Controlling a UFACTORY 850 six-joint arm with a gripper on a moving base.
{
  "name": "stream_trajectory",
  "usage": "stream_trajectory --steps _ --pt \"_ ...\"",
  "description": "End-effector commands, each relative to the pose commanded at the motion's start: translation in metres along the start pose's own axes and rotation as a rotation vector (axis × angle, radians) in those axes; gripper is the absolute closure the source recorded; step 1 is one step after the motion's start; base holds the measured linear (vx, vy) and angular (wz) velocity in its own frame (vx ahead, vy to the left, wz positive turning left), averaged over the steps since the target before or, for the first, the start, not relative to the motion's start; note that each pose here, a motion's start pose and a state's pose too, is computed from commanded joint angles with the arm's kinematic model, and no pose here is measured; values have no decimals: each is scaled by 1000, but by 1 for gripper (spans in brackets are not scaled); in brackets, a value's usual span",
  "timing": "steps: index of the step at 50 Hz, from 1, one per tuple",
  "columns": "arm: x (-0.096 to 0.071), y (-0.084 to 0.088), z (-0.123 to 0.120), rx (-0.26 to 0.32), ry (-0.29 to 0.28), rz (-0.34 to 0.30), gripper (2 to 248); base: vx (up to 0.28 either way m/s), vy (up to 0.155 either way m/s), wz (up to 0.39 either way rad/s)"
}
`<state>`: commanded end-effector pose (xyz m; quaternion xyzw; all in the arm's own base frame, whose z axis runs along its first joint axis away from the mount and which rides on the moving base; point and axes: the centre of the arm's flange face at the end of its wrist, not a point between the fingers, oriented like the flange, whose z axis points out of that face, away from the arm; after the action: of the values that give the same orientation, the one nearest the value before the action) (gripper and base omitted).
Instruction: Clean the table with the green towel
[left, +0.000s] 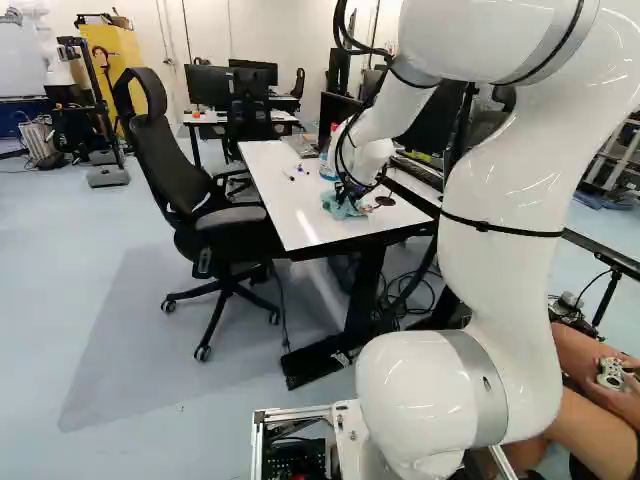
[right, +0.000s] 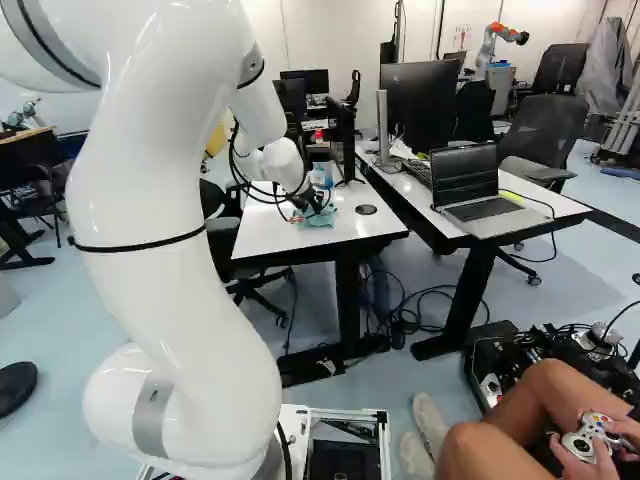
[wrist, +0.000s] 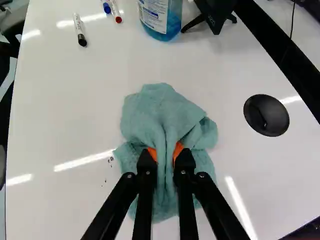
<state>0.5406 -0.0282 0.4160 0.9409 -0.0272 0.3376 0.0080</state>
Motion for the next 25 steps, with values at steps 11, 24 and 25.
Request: stream_trajectory --steps 11,24,25 --pt "0 0 0 0 0 0 200 0 0 0" --pt "0 0 0 0 -4 0 200 0 0 0" --pt "0 0 0 0 -4 0 200 0 0 0"
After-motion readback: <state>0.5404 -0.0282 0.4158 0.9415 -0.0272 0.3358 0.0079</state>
